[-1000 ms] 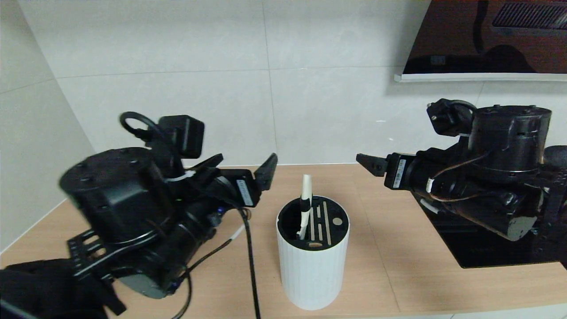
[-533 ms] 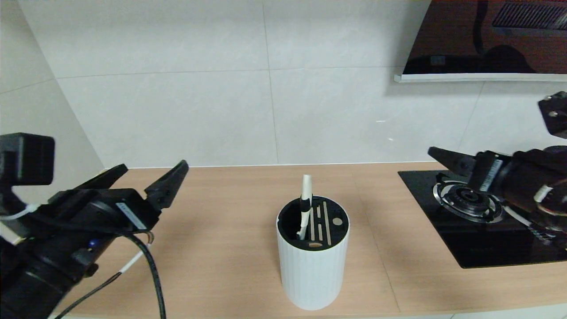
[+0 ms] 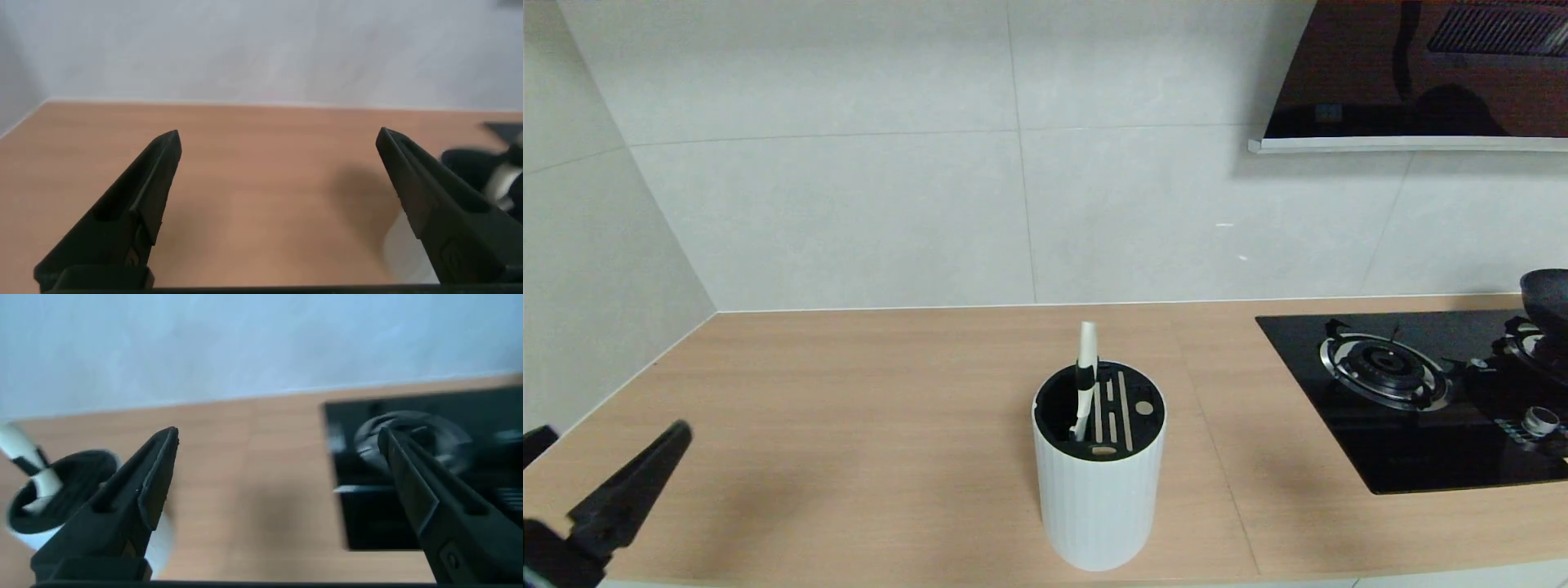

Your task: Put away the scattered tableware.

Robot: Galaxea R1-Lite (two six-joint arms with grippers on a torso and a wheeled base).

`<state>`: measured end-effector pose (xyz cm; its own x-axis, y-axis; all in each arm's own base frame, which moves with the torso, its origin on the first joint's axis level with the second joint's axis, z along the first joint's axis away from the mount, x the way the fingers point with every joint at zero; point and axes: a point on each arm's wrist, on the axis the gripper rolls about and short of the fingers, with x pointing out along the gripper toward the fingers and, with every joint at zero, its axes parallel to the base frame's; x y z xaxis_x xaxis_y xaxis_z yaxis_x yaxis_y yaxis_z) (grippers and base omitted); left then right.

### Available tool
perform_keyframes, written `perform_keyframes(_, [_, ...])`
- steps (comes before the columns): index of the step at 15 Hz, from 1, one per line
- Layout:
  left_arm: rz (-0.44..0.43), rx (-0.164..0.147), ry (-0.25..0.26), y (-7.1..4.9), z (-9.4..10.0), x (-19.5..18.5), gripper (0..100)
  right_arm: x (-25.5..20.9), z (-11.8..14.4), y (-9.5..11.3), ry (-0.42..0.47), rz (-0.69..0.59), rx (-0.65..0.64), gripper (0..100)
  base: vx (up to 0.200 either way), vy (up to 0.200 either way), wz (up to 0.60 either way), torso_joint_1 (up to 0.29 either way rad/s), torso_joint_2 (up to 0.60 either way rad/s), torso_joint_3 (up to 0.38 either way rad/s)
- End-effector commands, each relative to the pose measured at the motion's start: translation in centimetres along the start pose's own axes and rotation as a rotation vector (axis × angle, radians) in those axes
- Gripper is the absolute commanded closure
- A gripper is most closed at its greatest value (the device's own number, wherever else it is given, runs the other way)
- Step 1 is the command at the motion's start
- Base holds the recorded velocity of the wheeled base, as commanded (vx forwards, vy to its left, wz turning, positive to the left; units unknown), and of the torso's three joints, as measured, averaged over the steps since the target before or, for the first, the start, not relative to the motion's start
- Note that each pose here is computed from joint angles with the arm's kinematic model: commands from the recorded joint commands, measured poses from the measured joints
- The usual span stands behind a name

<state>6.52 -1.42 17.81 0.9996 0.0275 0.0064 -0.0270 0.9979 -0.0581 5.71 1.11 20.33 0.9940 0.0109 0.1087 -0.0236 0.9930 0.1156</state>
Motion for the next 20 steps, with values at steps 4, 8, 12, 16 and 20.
perform_keyframes(4, [0.069,-0.012,-0.151,2.7,-3.1,-9.2,0,-9.2,-1.9,-2.3,-0.204,-0.148,-0.122,0,0.000,0.000,0.00,0.000,0.00,0.000])
perform_keyframes(8, [0.130,0.010,-0.186,2.5,-4.1,-10.1,0,-10.0,-2.9,-2.4,-0.226,-0.204,-0.137,0,0.000,0.000,0.00,0.000,0.00,0.000])
perform_keyframes(12, [0.166,0.099,-0.154,2.5,-6.8,-9.8,0,-10.8,-5.4,-2.2,-0.214,-0.242,-0.162,0,0.000,0.000,0.00,0.000,0.00,0.000])
perform_keyframes(16, [0.128,0.088,-0.070,2.6,-9.3,-8.9,0,-9.4,-9.7,-2.5,-0.049,-0.171,-0.160,0,0.000,0.000,0.00,0.000,0.00,0.000])
perform_keyframes(20, [0.011,0.074,0.006,2.3,-10.1,-8.8,0,-9.3,-11.1,-2.5,0.052,-0.109,-0.122,0,0.000,0.000,0.00,0.000,0.00,0.000])
